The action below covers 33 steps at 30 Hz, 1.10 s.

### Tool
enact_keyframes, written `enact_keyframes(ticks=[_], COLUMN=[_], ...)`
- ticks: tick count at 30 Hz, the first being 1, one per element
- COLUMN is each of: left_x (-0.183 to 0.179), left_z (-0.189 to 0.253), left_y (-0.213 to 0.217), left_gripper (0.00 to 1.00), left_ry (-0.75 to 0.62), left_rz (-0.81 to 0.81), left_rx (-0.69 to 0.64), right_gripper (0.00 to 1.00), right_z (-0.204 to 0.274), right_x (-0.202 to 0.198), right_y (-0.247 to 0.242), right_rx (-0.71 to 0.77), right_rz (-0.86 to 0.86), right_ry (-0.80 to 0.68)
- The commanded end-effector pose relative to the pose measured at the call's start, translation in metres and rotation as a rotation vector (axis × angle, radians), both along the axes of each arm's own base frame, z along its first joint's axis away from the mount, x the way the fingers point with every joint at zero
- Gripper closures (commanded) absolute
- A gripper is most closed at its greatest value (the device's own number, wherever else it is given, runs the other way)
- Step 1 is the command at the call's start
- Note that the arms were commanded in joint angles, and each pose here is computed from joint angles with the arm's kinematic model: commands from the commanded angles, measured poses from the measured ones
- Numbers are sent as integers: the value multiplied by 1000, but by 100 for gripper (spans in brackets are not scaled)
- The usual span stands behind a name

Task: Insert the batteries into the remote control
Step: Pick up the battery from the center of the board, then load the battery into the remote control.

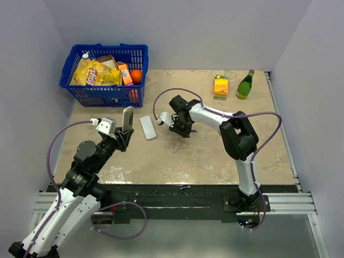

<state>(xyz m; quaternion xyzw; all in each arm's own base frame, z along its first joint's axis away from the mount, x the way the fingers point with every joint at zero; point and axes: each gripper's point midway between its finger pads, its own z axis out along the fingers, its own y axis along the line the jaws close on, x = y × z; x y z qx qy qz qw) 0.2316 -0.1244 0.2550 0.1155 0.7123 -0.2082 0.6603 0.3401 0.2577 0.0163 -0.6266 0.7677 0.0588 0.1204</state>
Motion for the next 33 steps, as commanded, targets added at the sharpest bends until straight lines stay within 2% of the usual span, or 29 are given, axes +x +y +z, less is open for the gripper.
enact_keyframes(ticks=[1,4,9,12,13,15,19,20,25,33], left_x=[-2,-5,-11,-14,-15,-17,-21,-22,-24,-27], left_z=[8,9,11,2,9,-9,-16,-23,-17,-22], left_y=[-3,-5,-15,-25,-28,-36,-47,-50,-57,-64], left_gripper=[100,100,100,100,100,100,100,100,100,100], left_ry=[-33,-35,-26,11,-4,31,44,54,37,82], left_rz=[-22,-37,-87,-124,-139,-169,-232,-247,-292,-330], left_rx=[-23,-45,-122,-207,-271,-309,-411,-415,-473,-563], right_gripper=[96,100,100,100,100,100,100,100,100,100], right_z=[-26,-16,11,41,64,83,151,173,242,316], right_x=[-48,-56,-52,-42,-36,-33,-28,-33,-65,-110], right_y=[-4,7,28,38,46,48,64,64,97,115], right_rx=[-38,19,167,268,342,405,653,715,1045,1395], right_rz=[-34,-61,-137,-219,-260,-323,-471,-476,-547,-571], right_ry=[136,123,34,-48,-90,-136,-217,-245,-207,-246])
